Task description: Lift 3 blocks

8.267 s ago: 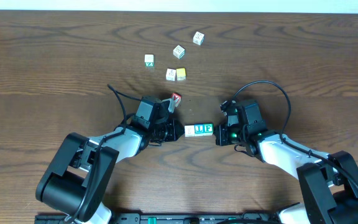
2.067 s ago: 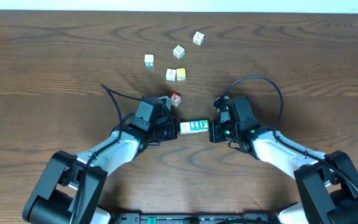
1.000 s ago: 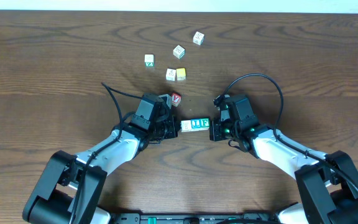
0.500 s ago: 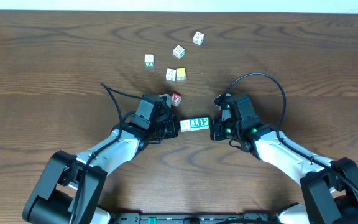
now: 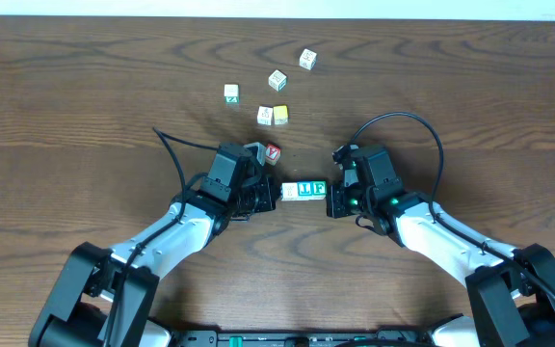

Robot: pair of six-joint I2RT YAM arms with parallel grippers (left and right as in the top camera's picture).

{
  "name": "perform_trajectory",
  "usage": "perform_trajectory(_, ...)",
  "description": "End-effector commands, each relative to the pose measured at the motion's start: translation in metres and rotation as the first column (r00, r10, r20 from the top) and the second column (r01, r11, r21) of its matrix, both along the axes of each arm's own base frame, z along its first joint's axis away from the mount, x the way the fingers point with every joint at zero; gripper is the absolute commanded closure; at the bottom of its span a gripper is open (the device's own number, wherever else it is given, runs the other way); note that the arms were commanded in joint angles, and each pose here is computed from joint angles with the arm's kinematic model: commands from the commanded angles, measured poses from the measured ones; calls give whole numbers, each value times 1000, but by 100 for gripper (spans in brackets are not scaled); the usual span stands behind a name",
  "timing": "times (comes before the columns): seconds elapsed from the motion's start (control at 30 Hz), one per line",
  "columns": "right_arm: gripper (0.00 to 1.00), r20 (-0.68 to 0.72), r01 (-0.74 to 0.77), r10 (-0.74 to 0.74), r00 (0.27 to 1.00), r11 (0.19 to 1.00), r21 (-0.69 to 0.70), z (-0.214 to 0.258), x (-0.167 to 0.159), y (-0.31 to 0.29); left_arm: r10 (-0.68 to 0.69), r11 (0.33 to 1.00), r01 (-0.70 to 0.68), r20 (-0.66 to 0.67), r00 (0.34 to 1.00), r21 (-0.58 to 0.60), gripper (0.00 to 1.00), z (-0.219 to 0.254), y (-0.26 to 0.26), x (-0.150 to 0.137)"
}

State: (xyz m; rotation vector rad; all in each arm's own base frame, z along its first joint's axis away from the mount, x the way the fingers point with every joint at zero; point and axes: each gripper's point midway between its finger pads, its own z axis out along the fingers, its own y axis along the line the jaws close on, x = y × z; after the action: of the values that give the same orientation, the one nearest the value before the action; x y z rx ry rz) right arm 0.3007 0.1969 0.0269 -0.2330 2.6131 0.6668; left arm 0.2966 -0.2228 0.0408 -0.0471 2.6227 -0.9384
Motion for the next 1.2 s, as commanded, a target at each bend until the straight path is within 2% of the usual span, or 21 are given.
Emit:
perform_trajectory(0.0,99,29,-265,267,963,928,261,55,-27,71,-171,966,183,78,982,-183,93,57,-53,-8)
perform_trajectory(1.17,99,62,-278,271,960,926,254,69,-26,70,-183,966,191,58,981,-172,93,55,-54,-12)
